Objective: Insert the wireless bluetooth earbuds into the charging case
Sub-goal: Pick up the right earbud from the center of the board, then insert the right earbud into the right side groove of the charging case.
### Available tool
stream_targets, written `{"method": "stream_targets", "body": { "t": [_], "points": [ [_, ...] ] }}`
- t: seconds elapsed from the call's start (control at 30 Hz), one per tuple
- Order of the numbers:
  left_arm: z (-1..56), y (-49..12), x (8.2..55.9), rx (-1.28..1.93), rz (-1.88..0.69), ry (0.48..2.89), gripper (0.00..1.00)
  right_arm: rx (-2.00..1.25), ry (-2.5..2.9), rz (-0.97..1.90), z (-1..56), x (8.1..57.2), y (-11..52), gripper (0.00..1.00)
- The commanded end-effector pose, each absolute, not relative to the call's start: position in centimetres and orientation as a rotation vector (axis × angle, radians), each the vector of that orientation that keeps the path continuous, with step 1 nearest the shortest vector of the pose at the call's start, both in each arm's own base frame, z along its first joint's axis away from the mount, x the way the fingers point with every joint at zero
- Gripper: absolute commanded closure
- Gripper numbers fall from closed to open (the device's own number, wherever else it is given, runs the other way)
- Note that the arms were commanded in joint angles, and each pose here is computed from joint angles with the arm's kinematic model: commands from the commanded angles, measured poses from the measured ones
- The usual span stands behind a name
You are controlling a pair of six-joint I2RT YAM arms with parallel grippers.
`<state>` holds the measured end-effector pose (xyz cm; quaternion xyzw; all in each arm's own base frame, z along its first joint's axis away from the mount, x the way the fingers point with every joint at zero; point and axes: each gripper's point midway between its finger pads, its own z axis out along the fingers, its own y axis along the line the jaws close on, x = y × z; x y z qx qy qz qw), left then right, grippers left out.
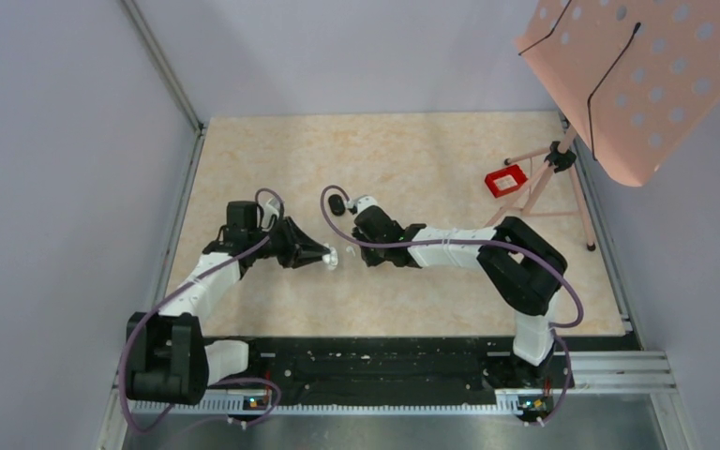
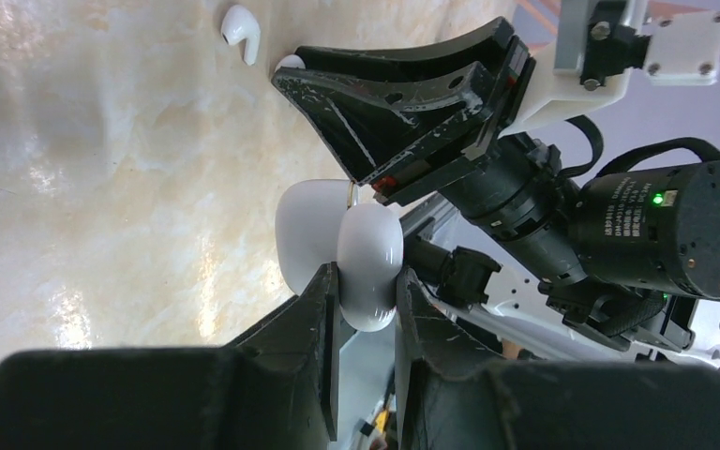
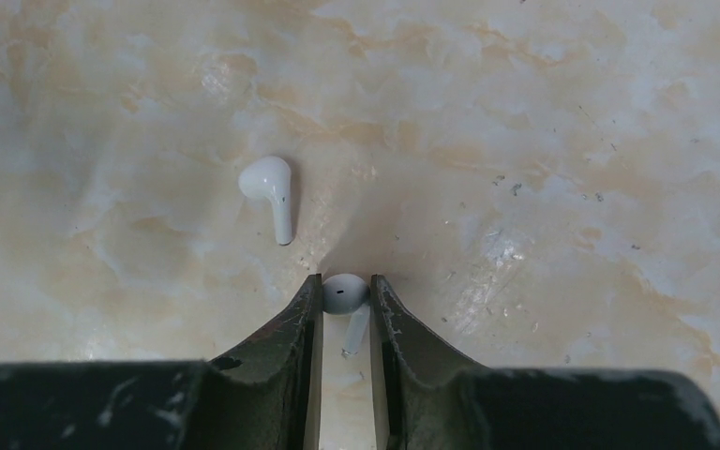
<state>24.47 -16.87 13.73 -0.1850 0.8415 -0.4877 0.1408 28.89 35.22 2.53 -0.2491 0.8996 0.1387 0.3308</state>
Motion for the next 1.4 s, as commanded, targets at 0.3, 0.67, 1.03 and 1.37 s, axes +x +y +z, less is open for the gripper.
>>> {"method": "stream_targets", "body": {
  "t": [0.3, 0.67, 1.03, 1.37],
  "points": [
    [16.3, -18.9, 23.4, -0.099, -1.668, 2.423, 1.00, -0.529, 2.063, 0.666, 13.5, 29.8, 32.7, 0.97],
    [16.0, -23.8, 22.9, 0.308, -1.741, 2.433, 1.00, -0.558, 1.766, 0.757, 21.8, 26.6, 29.9, 0.98],
    [17.2, -25.8, 23.8, 0.482, -1.882, 2.354, 1.00, -0.566, 1.636, 0.880, 23.7, 24.4, 29.6, 1.00],
    [17.7, -26.0, 23.2, 0.402, -2.016, 2.414, 1.00, -0.502, 1.556, 0.979, 25.7, 23.5, 29.6, 1.00]
  ]
}}
